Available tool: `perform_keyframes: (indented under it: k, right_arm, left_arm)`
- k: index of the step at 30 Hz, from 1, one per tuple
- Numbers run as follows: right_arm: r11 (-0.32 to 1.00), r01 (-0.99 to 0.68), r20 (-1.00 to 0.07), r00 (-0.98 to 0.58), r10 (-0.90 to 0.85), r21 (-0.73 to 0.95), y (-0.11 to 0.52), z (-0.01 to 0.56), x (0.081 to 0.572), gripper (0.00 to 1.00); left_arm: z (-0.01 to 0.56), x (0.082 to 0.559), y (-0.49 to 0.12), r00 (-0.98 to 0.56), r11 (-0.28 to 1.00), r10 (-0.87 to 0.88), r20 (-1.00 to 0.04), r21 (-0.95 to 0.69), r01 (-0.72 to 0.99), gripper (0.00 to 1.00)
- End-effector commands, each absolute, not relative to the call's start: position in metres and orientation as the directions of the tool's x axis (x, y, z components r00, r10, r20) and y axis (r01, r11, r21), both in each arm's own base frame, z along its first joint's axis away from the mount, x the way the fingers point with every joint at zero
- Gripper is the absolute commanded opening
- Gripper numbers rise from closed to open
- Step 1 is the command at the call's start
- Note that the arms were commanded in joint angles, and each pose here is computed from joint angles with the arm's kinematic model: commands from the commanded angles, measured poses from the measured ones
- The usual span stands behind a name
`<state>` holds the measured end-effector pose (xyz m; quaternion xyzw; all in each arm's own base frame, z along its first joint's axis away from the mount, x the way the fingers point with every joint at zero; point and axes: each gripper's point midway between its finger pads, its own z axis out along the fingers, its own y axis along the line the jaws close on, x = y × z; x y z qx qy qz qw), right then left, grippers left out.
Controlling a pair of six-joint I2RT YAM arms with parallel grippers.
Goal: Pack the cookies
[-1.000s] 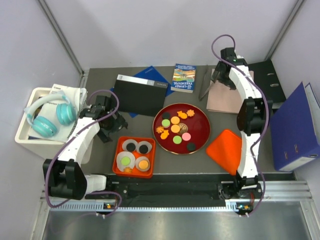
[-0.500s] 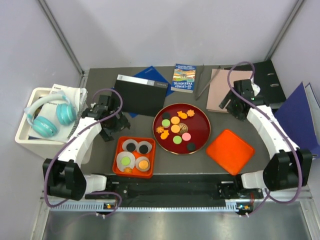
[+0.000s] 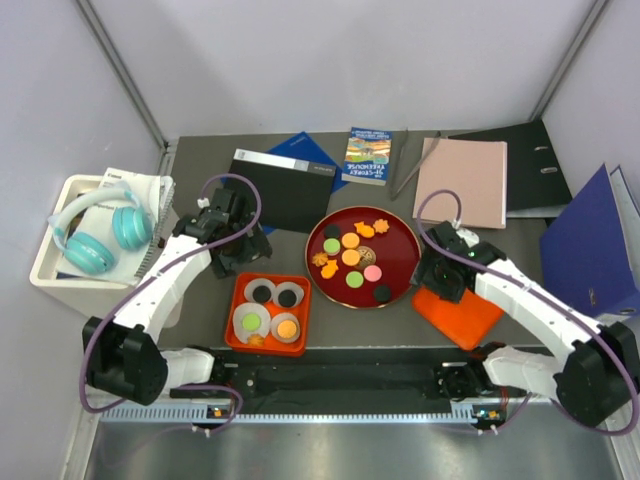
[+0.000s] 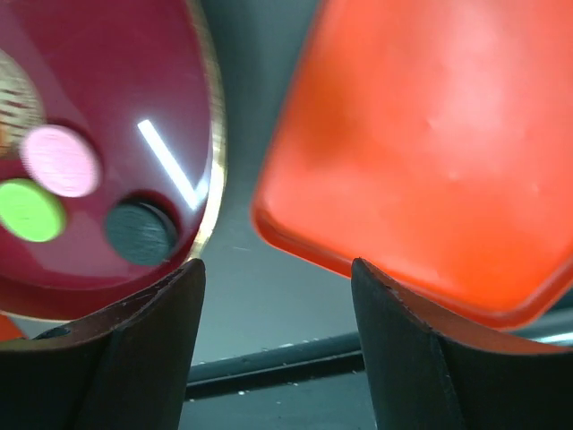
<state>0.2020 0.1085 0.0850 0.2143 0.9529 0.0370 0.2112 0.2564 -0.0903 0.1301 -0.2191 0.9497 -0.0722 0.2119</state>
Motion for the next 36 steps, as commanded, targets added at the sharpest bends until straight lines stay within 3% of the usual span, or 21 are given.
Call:
perform_keyframes:
  k: [1,18,36]
  right_arm:
    - [0.844,0.501,-0.414,-0.738,0.533,0.193,0.095,0.080,0.193,0.65]
    - [0.752,0.634,-0.423,-0.640,0.641,0.180,0.065,0.060,0.226,0.61]
    - [0.790,0.612,-0.452,-0.694,0.561,0.043,0.055,0.046,0.268,0.58]
  left_arm:
    - [0.147,0.262,-0.090,-0.793,0.902,-0.429,-0.432,-0.245,-0.355,0.99]
    - [0.143,0.246,-0.057,-0.733,0.859,-0.487,-0.474,-0.110,-0.499,0.99]
    - [0.133,0.243,-0.056,-0.732,0.847,-0.504,-0.458,-0.098,-0.523,0.99]
